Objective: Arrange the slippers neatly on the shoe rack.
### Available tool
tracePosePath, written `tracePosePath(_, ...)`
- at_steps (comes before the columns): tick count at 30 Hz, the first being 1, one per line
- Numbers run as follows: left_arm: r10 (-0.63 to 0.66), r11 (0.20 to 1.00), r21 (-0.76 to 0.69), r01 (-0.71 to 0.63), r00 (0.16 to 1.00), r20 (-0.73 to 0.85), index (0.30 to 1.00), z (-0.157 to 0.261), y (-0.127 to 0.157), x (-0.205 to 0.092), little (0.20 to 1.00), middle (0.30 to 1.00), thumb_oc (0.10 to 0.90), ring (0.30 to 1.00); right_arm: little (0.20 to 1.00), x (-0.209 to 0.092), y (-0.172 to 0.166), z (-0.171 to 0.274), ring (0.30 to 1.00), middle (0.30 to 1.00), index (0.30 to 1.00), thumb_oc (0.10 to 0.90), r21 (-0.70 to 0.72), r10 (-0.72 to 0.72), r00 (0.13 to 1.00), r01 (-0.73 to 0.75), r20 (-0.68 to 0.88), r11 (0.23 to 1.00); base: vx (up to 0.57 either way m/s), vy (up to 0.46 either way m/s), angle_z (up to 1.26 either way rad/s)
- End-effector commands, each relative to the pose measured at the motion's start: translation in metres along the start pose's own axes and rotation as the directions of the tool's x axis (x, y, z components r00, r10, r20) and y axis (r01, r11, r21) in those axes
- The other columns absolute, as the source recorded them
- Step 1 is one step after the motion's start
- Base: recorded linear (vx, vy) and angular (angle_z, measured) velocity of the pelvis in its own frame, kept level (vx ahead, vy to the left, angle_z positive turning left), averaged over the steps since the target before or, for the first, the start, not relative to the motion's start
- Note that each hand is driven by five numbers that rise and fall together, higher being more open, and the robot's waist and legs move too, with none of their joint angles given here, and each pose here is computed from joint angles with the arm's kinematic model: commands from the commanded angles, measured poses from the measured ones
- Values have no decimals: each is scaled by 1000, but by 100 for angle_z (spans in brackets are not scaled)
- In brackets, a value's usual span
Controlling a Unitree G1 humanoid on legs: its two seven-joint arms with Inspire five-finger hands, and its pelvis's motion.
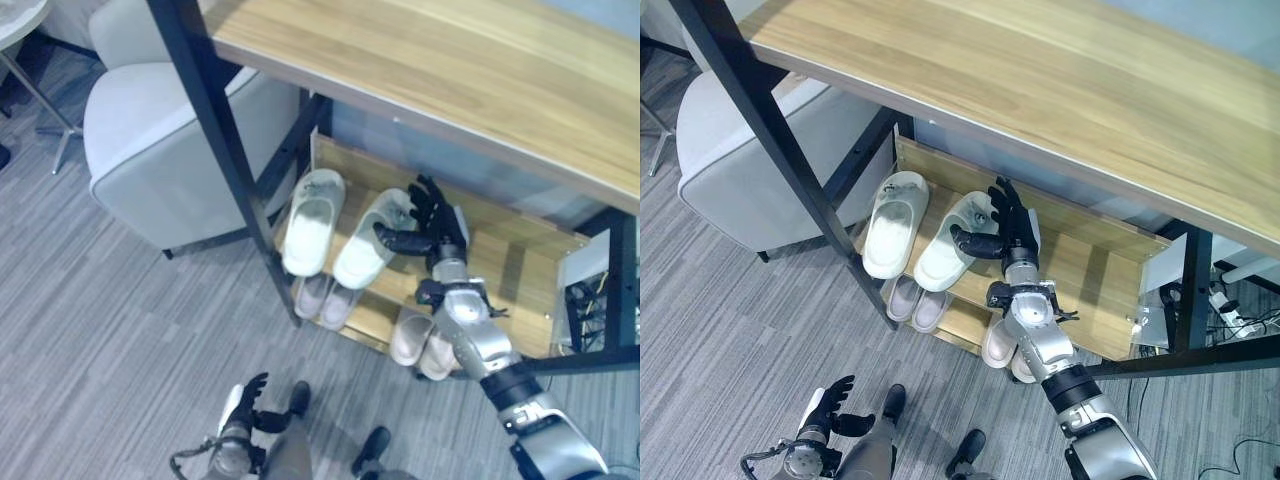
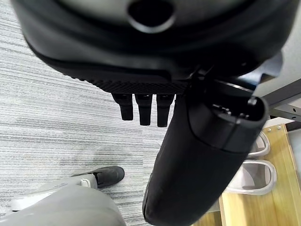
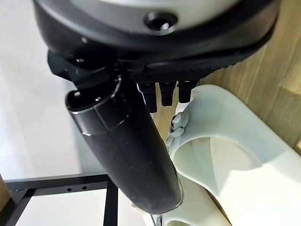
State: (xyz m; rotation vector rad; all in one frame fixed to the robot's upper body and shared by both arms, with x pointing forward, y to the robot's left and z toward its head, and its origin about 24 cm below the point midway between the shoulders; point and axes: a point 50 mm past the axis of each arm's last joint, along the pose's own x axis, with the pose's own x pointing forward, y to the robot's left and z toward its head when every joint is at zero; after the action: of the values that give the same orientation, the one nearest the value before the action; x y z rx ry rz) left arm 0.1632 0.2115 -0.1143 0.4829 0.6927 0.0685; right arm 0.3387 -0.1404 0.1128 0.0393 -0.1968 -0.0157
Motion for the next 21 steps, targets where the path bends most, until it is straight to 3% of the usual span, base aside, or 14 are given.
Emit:
tracePosePath(1,21,1000,-12,-20,997,75,900,18,-4,7,900,900,800,900,900,8,-5,59,900,900,900,800,17,-5,954,0,299,1000,0,0,0)
tracePosePath(11,25,1000,-17,-24,996,87,900,22,-3,7,900,900,800,900,900,-26,-21,57,900,900,900,800,6,-9,939,7,345,1000,-2,1,0)
tracePosePath(21,9,1000,-6,-9,997,81,900,19,-4,6,900,900,800,900,900,-39,-2,28,900,900,900,800,128,109,970,-139,216,982,-16,9,-11)
